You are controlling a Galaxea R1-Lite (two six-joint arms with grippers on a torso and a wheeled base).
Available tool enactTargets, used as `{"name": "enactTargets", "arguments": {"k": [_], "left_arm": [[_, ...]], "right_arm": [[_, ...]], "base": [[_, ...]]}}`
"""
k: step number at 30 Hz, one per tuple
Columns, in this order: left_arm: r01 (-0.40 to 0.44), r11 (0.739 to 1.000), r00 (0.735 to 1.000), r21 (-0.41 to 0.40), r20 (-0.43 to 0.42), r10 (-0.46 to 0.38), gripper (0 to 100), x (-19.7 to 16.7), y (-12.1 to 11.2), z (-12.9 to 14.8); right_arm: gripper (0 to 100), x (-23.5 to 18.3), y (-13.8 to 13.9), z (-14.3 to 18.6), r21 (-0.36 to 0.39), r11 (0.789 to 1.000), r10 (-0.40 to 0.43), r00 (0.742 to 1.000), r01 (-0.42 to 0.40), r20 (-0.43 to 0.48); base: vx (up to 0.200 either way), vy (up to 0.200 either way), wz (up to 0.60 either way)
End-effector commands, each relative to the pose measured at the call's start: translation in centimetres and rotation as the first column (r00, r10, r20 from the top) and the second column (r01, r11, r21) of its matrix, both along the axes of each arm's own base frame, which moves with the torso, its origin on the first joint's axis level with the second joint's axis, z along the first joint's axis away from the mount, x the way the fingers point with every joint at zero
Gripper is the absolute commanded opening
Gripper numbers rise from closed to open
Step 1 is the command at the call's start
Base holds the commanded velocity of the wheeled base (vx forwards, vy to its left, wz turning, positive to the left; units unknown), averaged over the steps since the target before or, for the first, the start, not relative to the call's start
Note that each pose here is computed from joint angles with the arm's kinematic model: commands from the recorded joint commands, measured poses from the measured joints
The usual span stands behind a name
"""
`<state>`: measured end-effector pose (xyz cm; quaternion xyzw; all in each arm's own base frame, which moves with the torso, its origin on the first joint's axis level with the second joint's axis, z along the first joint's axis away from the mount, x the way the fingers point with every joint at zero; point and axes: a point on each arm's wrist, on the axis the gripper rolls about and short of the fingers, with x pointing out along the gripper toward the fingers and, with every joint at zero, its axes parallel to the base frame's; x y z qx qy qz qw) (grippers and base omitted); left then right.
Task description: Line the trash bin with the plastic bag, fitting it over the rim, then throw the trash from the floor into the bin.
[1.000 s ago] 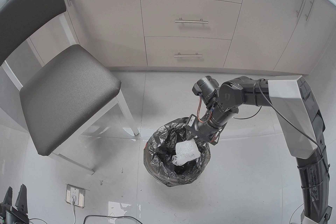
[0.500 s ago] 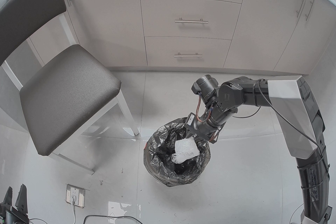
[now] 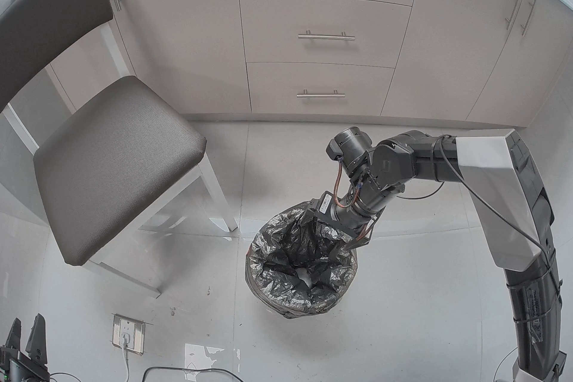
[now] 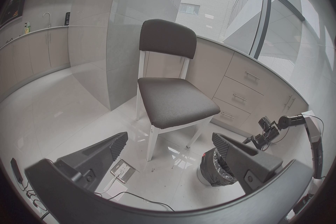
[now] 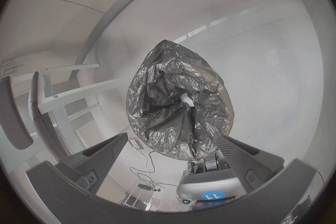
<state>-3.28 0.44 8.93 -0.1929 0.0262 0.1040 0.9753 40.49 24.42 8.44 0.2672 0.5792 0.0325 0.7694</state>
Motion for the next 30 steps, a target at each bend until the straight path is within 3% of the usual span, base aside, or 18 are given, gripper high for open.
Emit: {"name": "enactTargets", "arguments": {"k": [1,10,22,29,30], "left_arm": [[-0.001,1.0,1.0,-0.001,0.017,0.001,100,-0.1,0.0,-0.1],[-0.001,1.0,1.0,-0.001,0.017,0.001,100,-0.1,0.0,-0.1],[0.01,1.0,1.0,0.006,0.015,-0.011,100,-0.1,0.0,-0.1],[0.016,0.998,1.0,0.067,-0.005,-0.016,100,-0.1,0.0,-0.3],[0.021,0.994,1.0,0.109,-0.006,-0.021,100,0.0,0.0,-0.3]], "right_arm": [[100,-0.2,0.3,-0.1,-0.003,1.0,0.009,1.0,-0.009,-0.003],[100,-1.0,1.6,0.1,-0.067,0.987,0.15,0.987,-0.146,0.059],[100,-1.7,1.5,2.1,-0.09,0.986,0.148,0.984,-0.14,0.097],[100,-2.2,1.3,4.2,-0.071,0.988,0.145,0.98,-0.136,0.138],[100,-2.2,1.3,4.5,-0.068,0.988,0.144,0.979,-0.136,0.144]], "base": [[0.0,0.0,0.0],[0.0,0.0,0.0],[0.0,0.0,0.0],[0.0,0.0,0.0],[0.0,0.0,0.0]]}}
